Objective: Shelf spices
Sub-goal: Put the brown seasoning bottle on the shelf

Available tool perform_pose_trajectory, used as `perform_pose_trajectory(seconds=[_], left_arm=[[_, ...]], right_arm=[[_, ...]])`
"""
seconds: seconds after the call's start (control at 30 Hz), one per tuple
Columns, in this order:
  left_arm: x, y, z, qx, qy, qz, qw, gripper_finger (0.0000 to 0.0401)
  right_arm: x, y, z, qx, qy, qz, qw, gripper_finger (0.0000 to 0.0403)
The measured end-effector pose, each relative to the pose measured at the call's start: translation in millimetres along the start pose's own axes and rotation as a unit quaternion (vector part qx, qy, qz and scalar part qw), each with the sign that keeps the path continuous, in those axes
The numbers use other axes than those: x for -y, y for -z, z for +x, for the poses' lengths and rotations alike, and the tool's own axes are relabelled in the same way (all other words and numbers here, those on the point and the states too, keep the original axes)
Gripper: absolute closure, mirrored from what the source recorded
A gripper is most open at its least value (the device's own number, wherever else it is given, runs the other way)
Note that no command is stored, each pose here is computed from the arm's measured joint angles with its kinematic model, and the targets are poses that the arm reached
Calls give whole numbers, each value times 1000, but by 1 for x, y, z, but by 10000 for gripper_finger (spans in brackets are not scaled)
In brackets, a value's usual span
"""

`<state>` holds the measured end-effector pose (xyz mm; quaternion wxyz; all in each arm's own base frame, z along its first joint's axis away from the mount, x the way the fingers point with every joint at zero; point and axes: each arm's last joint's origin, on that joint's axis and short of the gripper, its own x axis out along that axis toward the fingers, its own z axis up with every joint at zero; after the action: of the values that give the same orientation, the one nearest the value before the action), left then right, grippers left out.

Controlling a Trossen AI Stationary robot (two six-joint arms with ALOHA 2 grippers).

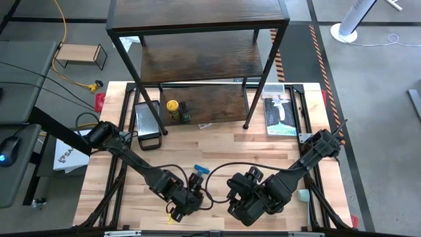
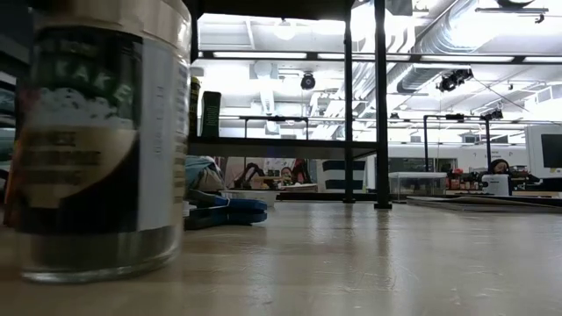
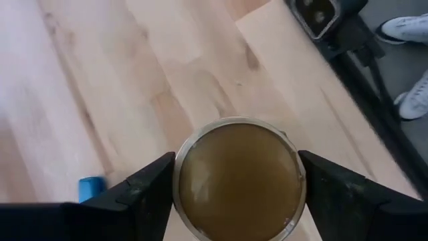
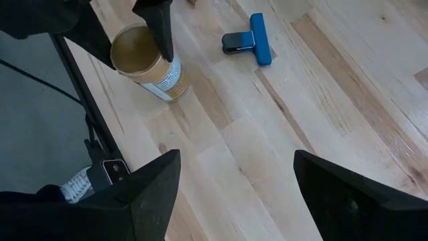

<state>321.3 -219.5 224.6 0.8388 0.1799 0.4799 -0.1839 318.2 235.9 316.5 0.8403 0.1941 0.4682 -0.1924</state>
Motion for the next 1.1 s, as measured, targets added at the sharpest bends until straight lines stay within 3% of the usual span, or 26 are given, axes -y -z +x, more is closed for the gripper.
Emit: perform_pose_trajectory(seconds=[0.17, 0.4, 0.67, 0.9, 1.1], left_arm=[[-7, 0, -23, -7, -38, -7, 999, 130], [-24, -3, -100, 89, -78, -50, 992, 130], [-45, 14, -181, 195, -123, -113, 966, 130], [-51, 18, -193, 209, -141, -125, 960, 130], [-53, 18, -194, 208, -182, -119, 954, 130]], right_arm=[[-3, -2, 0, 11, -11, 20, 1000, 116], [-18, -13, -4, 143, -45, 7, 989, 116], [-21, -46, 1, 220, -49, -126, 966, 116], [-4, -83, 14, 248, -9, -165, 954, 116], [5, -107, 20, 259, -25, -169, 951, 116]])
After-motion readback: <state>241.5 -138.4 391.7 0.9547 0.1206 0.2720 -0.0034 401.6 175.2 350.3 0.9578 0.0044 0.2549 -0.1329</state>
